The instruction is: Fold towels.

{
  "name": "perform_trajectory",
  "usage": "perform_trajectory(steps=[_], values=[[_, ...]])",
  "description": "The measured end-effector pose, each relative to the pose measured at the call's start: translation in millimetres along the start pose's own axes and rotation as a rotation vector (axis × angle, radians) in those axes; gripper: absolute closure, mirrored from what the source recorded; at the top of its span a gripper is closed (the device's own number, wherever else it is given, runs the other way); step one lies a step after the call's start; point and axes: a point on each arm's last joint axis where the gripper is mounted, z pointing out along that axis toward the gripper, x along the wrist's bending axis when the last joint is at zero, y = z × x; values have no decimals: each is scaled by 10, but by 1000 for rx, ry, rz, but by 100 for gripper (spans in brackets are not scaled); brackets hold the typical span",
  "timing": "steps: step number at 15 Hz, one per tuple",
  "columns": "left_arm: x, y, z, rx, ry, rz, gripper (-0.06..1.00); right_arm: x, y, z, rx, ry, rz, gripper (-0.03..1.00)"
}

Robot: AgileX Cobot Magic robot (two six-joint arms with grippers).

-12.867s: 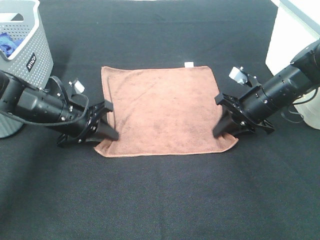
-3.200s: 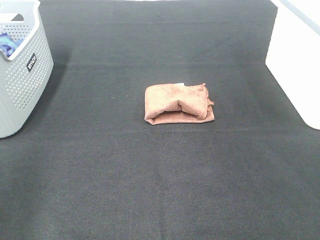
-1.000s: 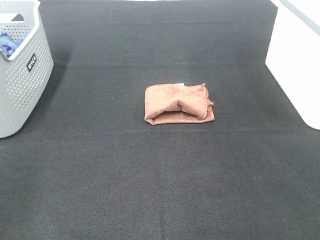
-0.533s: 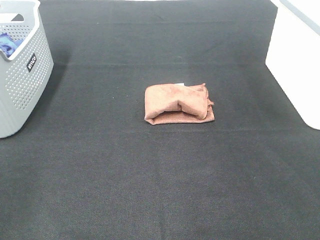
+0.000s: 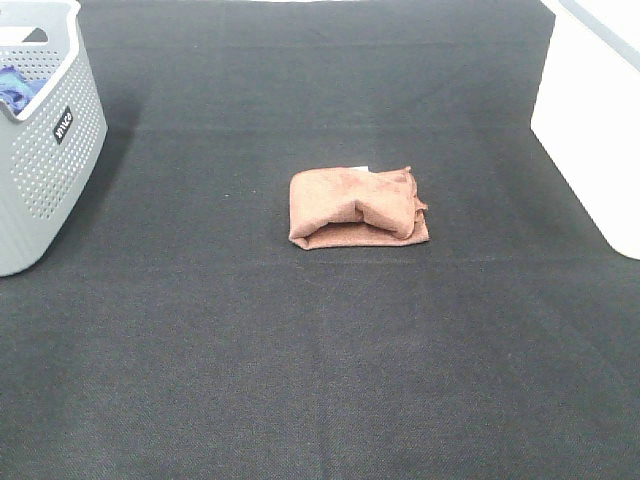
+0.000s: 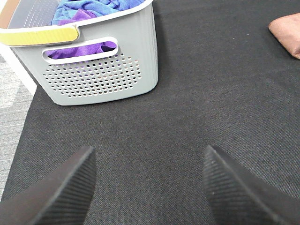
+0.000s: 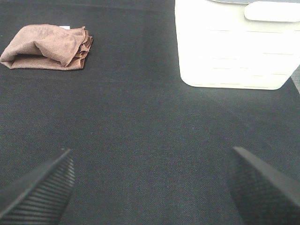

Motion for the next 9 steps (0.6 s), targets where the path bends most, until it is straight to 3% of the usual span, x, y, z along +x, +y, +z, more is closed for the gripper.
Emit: perform_trajectory(steps=[9], values=[[0,0,0,0,0,0,31,0,0,0,0,0,0,13]])
